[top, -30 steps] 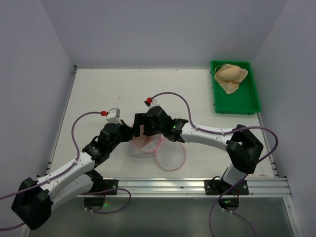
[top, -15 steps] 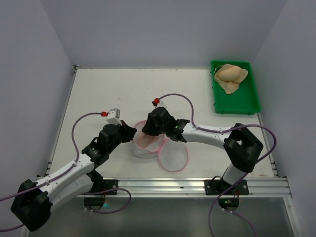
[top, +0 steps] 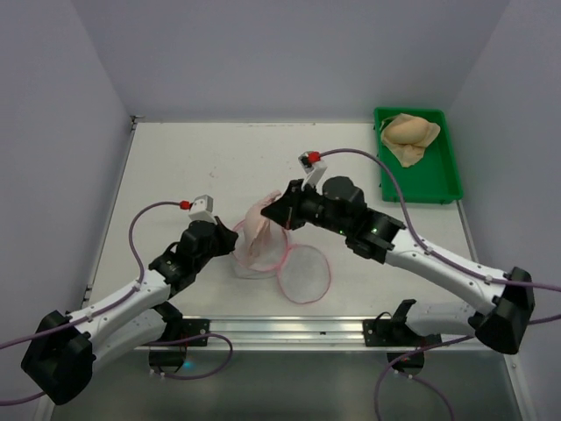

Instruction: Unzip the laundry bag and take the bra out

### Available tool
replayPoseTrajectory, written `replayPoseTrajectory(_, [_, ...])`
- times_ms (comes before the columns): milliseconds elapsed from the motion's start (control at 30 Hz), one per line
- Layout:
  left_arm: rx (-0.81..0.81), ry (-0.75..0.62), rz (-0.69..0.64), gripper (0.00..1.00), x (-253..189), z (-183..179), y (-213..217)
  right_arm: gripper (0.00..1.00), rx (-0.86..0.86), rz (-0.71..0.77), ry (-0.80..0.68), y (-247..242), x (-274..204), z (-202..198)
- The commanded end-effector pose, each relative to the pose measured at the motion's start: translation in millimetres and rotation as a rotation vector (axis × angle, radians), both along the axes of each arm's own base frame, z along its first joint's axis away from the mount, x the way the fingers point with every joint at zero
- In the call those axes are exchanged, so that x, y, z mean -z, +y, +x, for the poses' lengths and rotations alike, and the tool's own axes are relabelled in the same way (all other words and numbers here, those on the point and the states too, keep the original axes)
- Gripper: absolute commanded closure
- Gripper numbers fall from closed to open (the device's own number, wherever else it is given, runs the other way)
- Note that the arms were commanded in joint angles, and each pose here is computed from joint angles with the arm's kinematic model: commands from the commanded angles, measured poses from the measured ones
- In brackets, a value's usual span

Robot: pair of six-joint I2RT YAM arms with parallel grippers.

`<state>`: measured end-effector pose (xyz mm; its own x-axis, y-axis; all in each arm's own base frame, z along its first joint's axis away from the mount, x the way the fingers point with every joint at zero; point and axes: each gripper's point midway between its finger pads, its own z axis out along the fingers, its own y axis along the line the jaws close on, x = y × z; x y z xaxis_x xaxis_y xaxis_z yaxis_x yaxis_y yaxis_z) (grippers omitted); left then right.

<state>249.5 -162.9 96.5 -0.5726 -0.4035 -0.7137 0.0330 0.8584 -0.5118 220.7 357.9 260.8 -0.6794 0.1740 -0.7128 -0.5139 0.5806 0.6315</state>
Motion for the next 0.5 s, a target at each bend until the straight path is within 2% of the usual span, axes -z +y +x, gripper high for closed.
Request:
replayPoseTrajectory(0, [-0.034, 0.003, 0.012, 1.00, -5, 6, 2, 1.00, -0.051, 0.119, -0.166, -21, -77, -8])
replayPoseTrajectory(100, [-0.046, 0.034, 0.038, 1.00, 4, 3, 7, 1.00, 0.033, 0.179, -0.239, -56, -115, 4])
replayPoseTrajectory(300, [-0.072, 0.041, 0.066, 1.00, 7, 3, 14, 1.00, 0.251, 0.189, -0.405, -126, -171, 43])
replayPoseTrajectory(467, [-0.067, 0.050, 0.081, 1.00, 11, 1, 15, 1.00, 0.705, 0.042, -0.493, -223, -179, 106])
